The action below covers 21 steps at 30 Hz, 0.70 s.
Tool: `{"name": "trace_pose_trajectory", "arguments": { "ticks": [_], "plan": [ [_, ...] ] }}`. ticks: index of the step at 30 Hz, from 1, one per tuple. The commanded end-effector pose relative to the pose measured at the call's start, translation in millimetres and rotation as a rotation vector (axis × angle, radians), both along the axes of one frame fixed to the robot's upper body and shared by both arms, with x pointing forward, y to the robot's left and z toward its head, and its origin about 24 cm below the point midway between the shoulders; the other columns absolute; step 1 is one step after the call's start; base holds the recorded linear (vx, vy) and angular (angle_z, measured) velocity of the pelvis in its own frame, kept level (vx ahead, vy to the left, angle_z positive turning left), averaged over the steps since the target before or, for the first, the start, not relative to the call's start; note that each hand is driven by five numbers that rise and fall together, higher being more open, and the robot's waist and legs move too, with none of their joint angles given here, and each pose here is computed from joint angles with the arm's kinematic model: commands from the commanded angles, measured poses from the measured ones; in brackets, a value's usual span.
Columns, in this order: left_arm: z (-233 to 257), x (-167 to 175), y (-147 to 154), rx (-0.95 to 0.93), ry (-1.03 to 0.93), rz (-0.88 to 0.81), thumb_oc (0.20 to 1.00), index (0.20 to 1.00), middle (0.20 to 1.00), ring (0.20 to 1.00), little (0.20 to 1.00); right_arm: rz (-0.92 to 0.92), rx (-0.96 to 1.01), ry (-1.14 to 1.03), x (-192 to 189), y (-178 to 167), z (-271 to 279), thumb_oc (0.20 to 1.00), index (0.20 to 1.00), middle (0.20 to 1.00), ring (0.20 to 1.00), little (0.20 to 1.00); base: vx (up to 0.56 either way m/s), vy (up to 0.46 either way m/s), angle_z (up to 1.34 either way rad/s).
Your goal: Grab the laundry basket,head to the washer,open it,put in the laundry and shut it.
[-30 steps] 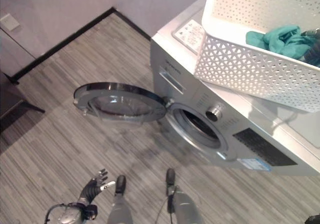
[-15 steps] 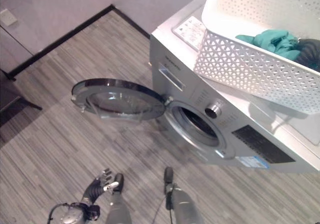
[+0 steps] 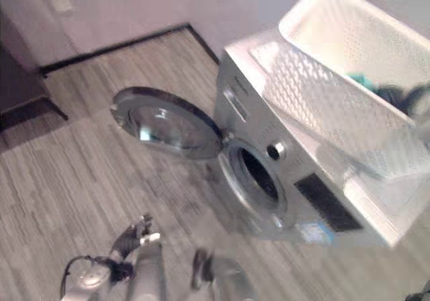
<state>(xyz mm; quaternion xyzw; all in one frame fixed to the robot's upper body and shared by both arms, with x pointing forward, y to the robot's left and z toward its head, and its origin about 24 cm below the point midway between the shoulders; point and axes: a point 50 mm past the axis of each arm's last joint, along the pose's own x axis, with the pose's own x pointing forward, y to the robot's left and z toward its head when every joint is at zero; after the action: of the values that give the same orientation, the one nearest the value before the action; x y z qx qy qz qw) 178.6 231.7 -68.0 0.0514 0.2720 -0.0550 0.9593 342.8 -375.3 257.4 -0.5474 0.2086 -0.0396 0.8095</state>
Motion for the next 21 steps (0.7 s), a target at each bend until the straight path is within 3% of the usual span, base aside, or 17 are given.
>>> {"name": "trace_pose_trajectory", "arguments": {
  "ticks": [1, 6, 7, 8, 9, 21],
  "plan": [
    [21, 25, -13, -0.028, -0.147, -0.024, 1.0, 1.0, 1.0, 1.0, 1.0, 0.086, -0.012, -0.065, 8, 20, 8, 1.0, 1.0, 1.0, 1.0, 1.0, 0.23, 0.101, 0.01],
    [22, 23, -10, 0.0, -0.141, -0.044, 1.0, 1.0, 1.0, 1.0, 1.0, 0.18, 0.039, -0.059, 20, 45, -9, 1.0, 1.0, 1.0, 1.0, 1.0, 0.16, 0.054, -1.3],
    [23, 24, -9, 0.005, -0.143, -0.039, 1.0, 1.0, 1.0, 1.0, 1.0, 0.188, 0.045, -0.058, 23, 49, -11, 0.426, 0.426, 0.426, 0.426, 0.426, 0.05, 0.007, -0.47],
    [25, 25, -6, 0.012, -0.154, -0.033, 1.0, 1.0, 1.0, 1.0, 1.0, 0.203, 0.048, -0.068, 26, 55, -9, 0.244, 0.244, 0.244, 0.244, 0.244, 0.03, -0.017, 0.01],
    [25, 25, -6, 0.013, -0.157, -0.03, 1.0, 1.0, 1.0, 1.0, 1.0, 0.216, 0.056, -0.081, 30, 60, -7, 0.2, 0.2, 0.2, 0.2, 0.2, 0.03, -0.034, -0.47],
    [11, 16, -6, 0.006, -0.106, 0.033, 1.0, 1.0, 1.0, 1.0, 1.0, 0.186, 0.104, -0.252, 39, 67, 14, 0.2, 0.2, 0.2, 0.2, 0.2, -0.01, -0.03, -0.1]
  ]
}}
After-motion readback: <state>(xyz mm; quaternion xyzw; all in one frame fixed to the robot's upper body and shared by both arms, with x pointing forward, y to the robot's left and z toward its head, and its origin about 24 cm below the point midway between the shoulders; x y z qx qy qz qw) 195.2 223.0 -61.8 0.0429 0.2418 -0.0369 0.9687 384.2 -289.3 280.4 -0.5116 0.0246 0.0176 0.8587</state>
